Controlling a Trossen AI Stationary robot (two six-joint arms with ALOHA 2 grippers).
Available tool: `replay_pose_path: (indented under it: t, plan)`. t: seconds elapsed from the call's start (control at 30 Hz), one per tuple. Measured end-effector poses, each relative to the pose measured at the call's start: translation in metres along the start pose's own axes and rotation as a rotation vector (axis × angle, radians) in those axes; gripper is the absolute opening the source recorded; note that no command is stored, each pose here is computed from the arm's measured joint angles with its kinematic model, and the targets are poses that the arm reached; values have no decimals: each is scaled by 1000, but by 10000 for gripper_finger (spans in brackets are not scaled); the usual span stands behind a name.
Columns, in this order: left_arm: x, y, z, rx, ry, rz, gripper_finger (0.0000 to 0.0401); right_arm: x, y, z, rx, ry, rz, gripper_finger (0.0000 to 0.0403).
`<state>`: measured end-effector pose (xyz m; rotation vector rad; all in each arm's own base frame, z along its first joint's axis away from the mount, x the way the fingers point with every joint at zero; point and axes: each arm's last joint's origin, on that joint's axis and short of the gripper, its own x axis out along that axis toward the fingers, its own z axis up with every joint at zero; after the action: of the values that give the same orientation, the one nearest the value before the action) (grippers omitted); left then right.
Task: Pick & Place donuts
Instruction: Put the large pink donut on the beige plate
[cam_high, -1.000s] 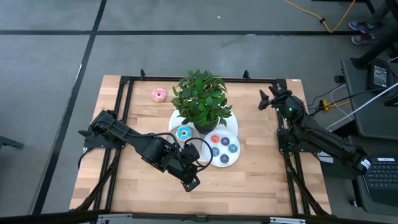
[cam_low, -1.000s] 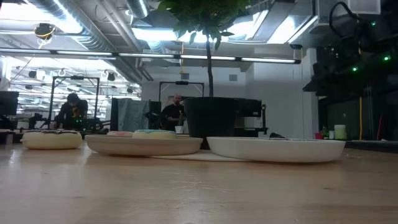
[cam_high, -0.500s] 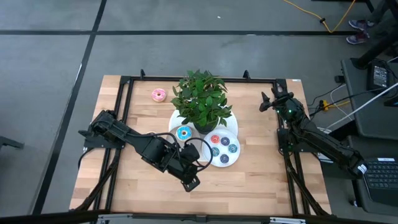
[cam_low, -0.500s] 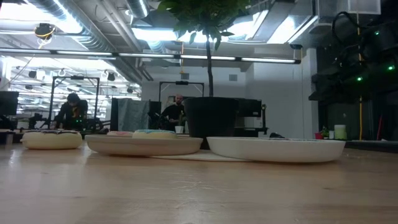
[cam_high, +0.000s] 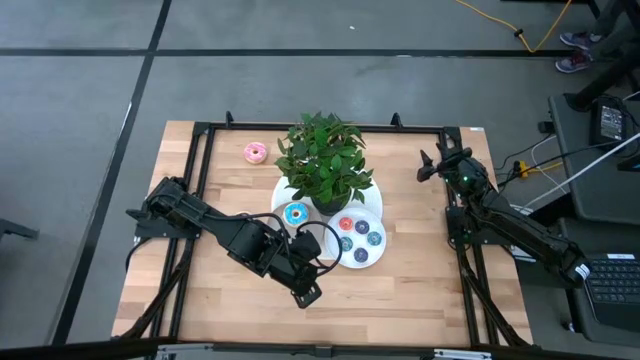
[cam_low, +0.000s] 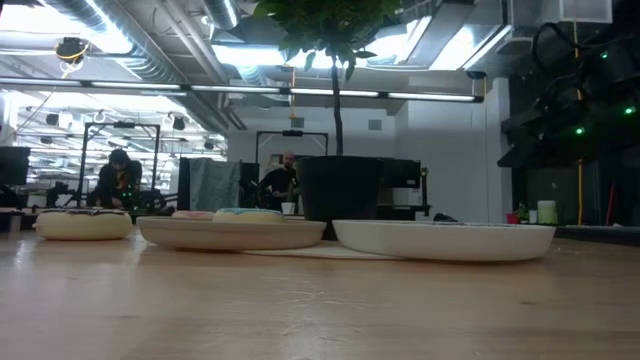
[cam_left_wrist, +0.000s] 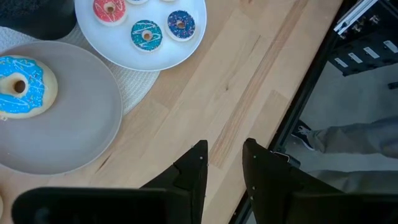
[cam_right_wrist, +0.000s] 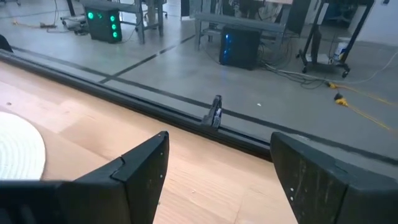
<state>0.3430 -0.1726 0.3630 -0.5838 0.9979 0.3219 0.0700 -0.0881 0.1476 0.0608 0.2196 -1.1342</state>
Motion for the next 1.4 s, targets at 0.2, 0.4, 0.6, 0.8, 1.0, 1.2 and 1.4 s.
replay_pose_path:
  t: [0.2, 0.4, 0.6, 0.8, 1.0, 1.2, 1.4]
  plan:
    - [0, 0, 0, 0, 0, 0, 93, 0, 0, 0, 19, -1, 0, 278]
    - [0, 0, 0, 0, 0, 0, 94, 0, 0, 0, 40, -1, 0, 278]
    - [0, 0, 0, 0, 0, 0, 91, 0, 0, 0, 41, -1, 0, 278]
    - [0, 0, 0, 0, 0, 0, 95, 0, 0, 0, 43, -1, 0, 278]
    - [0, 0, 0, 0, 0, 0, 93, 0, 0, 0, 42, -1, 0, 278]
    - [0, 0, 0, 0, 0, 0, 95, 0, 0, 0, 41, -1, 0, 278]
    - [0, 0, -1, -41, 21, -11, 91, 0, 0, 0, 41, 0, 0, 278]
